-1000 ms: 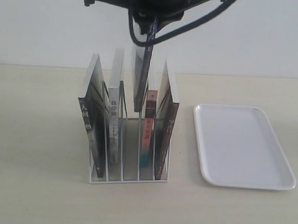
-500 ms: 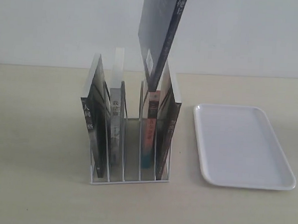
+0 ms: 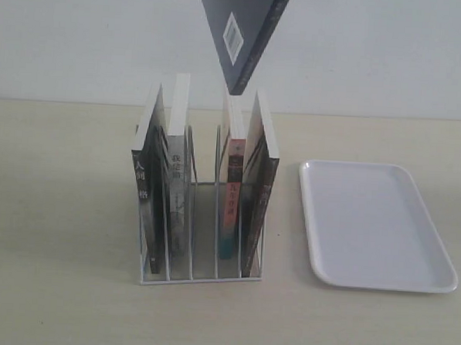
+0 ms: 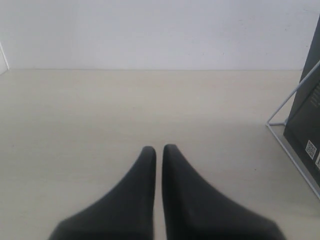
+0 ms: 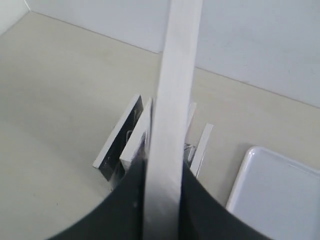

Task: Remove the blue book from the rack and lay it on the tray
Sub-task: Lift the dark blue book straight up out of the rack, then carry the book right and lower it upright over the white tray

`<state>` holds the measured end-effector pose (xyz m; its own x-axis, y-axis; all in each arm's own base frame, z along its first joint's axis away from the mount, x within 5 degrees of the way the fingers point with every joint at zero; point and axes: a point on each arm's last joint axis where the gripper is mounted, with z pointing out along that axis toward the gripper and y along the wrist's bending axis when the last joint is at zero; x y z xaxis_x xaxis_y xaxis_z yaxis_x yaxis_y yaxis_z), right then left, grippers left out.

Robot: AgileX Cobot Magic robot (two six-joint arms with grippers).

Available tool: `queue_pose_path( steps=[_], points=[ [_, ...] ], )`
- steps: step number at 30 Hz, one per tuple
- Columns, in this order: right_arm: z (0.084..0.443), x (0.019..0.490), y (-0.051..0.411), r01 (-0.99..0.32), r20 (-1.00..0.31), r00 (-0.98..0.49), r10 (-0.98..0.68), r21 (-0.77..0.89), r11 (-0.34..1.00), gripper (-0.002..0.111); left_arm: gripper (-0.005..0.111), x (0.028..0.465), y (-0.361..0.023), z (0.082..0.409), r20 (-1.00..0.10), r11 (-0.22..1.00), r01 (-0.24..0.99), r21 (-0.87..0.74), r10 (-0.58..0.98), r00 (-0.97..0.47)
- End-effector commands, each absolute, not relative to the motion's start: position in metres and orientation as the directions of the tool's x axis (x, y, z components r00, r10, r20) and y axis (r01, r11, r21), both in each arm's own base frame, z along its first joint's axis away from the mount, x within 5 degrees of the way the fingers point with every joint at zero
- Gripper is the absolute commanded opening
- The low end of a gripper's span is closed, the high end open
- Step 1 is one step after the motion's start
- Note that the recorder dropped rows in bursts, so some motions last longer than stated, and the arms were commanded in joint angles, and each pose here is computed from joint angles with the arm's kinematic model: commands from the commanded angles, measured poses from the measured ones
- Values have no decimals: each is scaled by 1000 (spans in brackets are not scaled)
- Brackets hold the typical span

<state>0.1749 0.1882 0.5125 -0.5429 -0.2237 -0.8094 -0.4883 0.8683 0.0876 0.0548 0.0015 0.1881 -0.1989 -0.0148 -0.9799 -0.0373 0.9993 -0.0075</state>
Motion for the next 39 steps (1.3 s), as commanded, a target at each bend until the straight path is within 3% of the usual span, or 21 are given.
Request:
queue_pose_path(
  steps=[1,17,25,32,39],
  points=[
    [533,162,170,-513,-865,-462,-197,80,854,0,4,55,2,188,-981,999,-38,-8,-16,-195],
    [555,142,133,-480,-914,-382,-140,67,875,0,4,55,2,188,-981,999,-38,-8,-16,-195],
    [554,143,132,-491,-917,-349,-193,3,871,0,4,55,2,188,-981,999,-38,-8,-16,-195],
    [542,150,124,-405,-908,-326,-263,-117,907,0,4,55,2,188,-981,999,-38,-8,-16,-195],
    [526,160,90,-321,-870,-396,-293,-168,932,0,4,55,2,188,-981,999,-38,-8,-16,-195]
  ],
)
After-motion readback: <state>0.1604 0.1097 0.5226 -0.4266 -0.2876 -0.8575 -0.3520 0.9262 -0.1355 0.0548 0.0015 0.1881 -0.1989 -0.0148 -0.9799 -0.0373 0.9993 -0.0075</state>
